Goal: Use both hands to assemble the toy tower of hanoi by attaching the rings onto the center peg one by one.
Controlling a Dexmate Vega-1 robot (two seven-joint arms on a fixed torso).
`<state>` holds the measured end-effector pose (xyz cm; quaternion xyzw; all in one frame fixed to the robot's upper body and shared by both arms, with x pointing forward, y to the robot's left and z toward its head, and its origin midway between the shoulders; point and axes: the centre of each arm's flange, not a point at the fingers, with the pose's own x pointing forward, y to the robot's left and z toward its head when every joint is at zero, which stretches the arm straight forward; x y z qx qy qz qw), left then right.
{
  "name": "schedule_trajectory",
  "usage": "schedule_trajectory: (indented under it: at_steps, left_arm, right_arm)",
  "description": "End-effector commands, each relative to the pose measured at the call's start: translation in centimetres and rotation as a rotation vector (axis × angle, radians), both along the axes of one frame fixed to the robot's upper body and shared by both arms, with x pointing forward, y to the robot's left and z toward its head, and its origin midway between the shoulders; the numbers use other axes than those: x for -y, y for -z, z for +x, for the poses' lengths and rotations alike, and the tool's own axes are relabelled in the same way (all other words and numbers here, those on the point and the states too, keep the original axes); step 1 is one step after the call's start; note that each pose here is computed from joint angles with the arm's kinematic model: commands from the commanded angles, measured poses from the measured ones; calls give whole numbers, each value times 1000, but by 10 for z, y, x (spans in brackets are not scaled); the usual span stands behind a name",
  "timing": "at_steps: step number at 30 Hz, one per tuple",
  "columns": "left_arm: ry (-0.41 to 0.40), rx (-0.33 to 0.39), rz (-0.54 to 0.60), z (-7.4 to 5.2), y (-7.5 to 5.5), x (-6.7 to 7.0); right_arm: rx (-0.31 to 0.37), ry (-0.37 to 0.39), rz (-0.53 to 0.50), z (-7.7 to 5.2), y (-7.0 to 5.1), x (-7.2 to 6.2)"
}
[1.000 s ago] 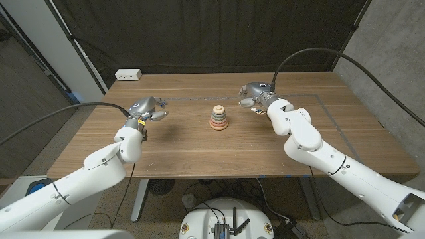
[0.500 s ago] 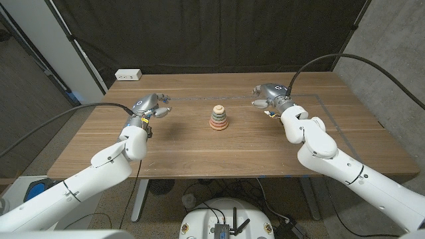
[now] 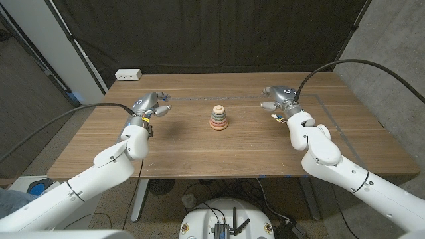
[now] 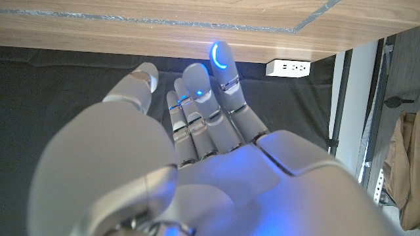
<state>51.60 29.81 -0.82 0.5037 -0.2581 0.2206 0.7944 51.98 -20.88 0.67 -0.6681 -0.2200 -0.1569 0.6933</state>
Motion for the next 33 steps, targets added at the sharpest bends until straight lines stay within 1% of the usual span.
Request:
schedule_trajectory:
  at_steps: [1,2,4,5,8,10,16,21,26,33]
  left_arm:
    - [-12,-13,-38,0,15,-7]
    - [-11,-13,-39,0,15,-7]
    - [-14,-1,-52,1,19,-7]
    - [-14,0,-52,1,19,-7]
    - [-16,1,-49,4,21,-8]
    - [-17,0,-46,5,21,-8]
    - [-10,-22,-36,16,22,-9]
    - [5,-44,-16,25,24,-3]
    - [-1,-42,-26,26,26,0]
    - [-7,-51,-19,26,26,-2]
  right_arm:
    - [33,47,81,7,23,28]
    - [33,46,81,7,23,28]
    - [38,58,73,7,28,35]
    - [39,57,73,7,28,35]
    - [33,70,69,8,34,40]
    - [36,74,63,8,36,41]
    - [33,93,52,7,43,51]
    - [21,113,60,5,49,58]
    - [12,115,59,5,53,57]
    - [9,107,52,8,51,54]
